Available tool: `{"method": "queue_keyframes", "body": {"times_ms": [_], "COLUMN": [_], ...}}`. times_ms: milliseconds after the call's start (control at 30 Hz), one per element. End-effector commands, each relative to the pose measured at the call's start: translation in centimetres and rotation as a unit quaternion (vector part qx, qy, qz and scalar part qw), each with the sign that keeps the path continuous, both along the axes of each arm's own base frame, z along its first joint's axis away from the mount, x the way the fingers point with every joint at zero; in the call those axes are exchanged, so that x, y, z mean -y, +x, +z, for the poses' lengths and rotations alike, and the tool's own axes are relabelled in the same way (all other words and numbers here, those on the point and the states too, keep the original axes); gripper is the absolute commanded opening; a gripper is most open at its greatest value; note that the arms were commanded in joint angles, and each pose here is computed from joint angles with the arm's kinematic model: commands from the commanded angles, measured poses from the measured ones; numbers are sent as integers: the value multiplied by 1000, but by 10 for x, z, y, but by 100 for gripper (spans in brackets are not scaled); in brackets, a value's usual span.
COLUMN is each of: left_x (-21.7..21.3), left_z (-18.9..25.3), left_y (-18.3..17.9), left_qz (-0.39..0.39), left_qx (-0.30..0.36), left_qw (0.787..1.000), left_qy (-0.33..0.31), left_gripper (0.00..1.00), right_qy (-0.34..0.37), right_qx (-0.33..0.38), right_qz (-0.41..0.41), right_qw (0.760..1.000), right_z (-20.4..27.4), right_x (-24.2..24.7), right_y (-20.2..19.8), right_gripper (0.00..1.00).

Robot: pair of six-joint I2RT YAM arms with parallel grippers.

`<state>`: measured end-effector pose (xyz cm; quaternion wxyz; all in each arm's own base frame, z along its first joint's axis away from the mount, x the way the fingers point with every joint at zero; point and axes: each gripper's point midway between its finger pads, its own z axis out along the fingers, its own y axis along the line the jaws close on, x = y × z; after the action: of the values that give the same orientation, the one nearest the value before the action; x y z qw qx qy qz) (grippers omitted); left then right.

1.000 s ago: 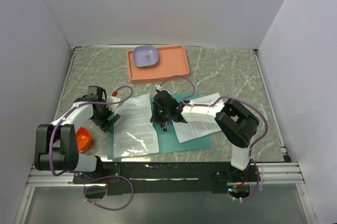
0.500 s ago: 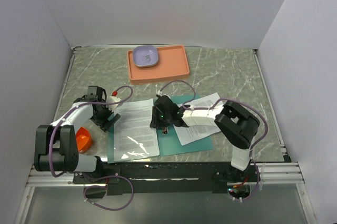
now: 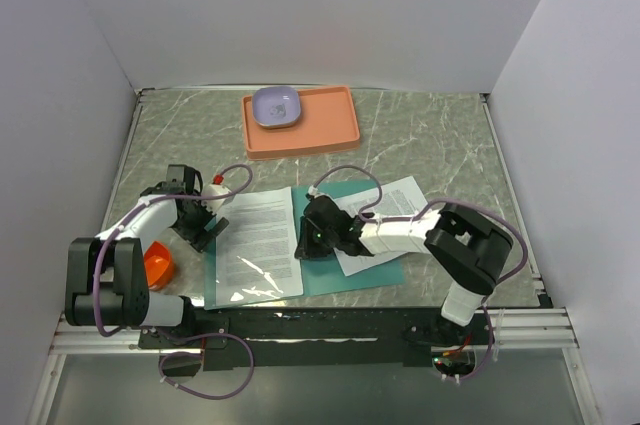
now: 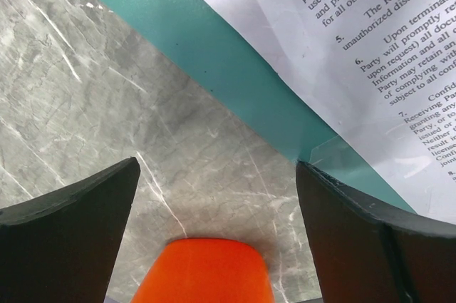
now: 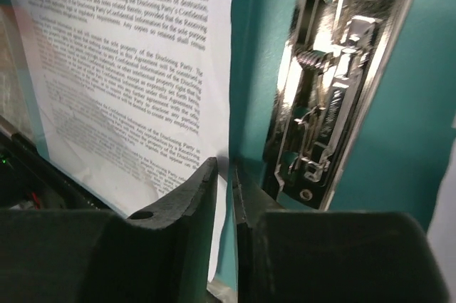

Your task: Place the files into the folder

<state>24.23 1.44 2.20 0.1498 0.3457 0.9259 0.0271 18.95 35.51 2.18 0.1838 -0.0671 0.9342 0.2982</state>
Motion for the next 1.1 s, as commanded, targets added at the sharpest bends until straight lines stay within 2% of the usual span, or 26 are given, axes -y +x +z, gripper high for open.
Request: {"method": "queue_keyframes", "body": {"times_ms": [0, 167, 267, 400, 833, 1067], "left_x": [4, -1, 1, 10, 27, 30], "left_z": [1, -10, -13, -16, -15, -7], "left_y": [-6, -14, -16, -15, -7, 8], "left_qz": [-5, -10, -12, -16, -29, -23], "left_qx": [3, -2, -5, -9, -5, 11], "left_qw": [1000, 1000, 1000, 1000, 1000, 1000], "left_qy": [-10, 7, 7, 1, -8, -15], "left_gripper": [99, 99, 99, 99, 98, 98], "right_qy": [24, 29, 29, 31, 24, -14], "right_qx": [-5, -9, -14, -15, -60, -78], "right_qz": [6, 5, -7, -36, -115, -173], "right_qw": [1000, 1000, 999, 999, 991, 982], "right_z": [7, 5, 2, 0, -8, -11], "right_x": [-15, -22, -20, -17, -11, 22], "right_y": [-6, -8, -8, -4, -2, -12], "right_gripper": [20, 18, 12, 0, 0, 0]}}
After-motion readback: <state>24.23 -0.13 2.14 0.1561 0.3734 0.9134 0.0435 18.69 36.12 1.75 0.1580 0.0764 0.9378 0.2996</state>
